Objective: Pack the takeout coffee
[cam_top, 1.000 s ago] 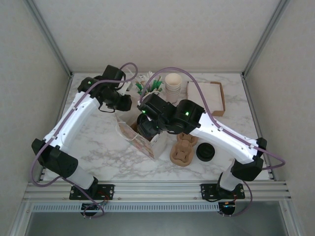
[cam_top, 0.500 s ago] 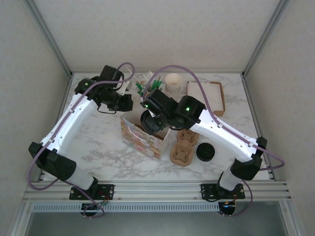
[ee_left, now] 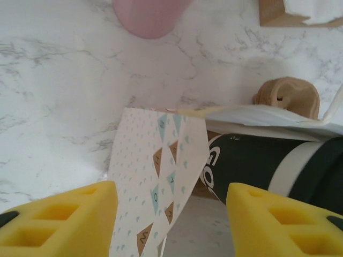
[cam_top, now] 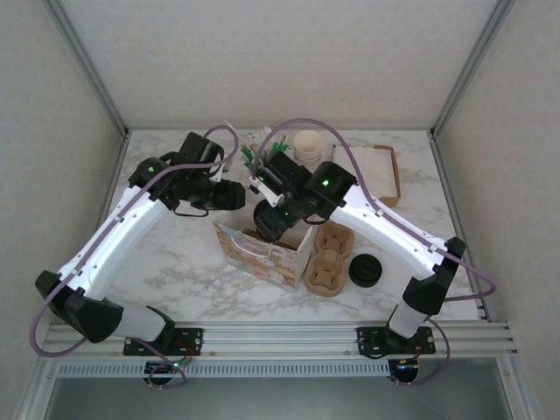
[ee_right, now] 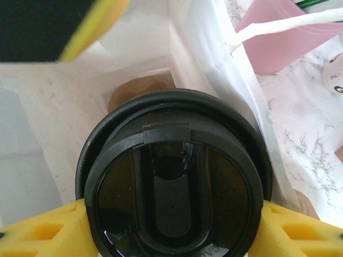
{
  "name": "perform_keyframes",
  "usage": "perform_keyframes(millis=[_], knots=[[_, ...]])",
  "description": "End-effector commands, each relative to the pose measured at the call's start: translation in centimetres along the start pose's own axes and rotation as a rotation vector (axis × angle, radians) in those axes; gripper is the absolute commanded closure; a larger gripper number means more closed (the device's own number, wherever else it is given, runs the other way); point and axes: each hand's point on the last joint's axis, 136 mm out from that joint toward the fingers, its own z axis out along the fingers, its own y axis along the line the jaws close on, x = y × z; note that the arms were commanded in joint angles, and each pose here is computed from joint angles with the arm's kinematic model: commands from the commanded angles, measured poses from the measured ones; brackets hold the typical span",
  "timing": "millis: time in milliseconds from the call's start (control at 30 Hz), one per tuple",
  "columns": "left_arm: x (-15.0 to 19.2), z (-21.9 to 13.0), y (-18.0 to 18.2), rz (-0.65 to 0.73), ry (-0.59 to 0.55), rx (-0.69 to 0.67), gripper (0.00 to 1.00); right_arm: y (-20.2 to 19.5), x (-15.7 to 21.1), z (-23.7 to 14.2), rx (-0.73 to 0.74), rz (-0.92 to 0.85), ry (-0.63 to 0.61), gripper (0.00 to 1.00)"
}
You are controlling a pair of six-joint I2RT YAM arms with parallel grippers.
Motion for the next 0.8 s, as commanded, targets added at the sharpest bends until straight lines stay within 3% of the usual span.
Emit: perform_keyframes(millis=[0,200,467,767], knots=[[-1.0,-2.3,1.6,-0.057,-0.101,-0.051,0.36,0.8,-0.7,-0.3,-0.037,-0.078,-0.022,0.37],[-1.6,-4.4,3.3,-0.126,-0.193,-0.091,0.32,1.8,-1.1,0.0,-0.099,-0.186,-0.054,0.38],[-1.2,-5.6,6.6,-0.288,-0.300,-0.121,0.33,1.8,-0.5,2.4,-0.095,-0.309,0.026,0.42],[1.0,-3.4,9.0,-0.405,-0.281,-0.125,0.39,1.2,-0.6,4.4,-0.078,-0.345,0.045,0.47]])
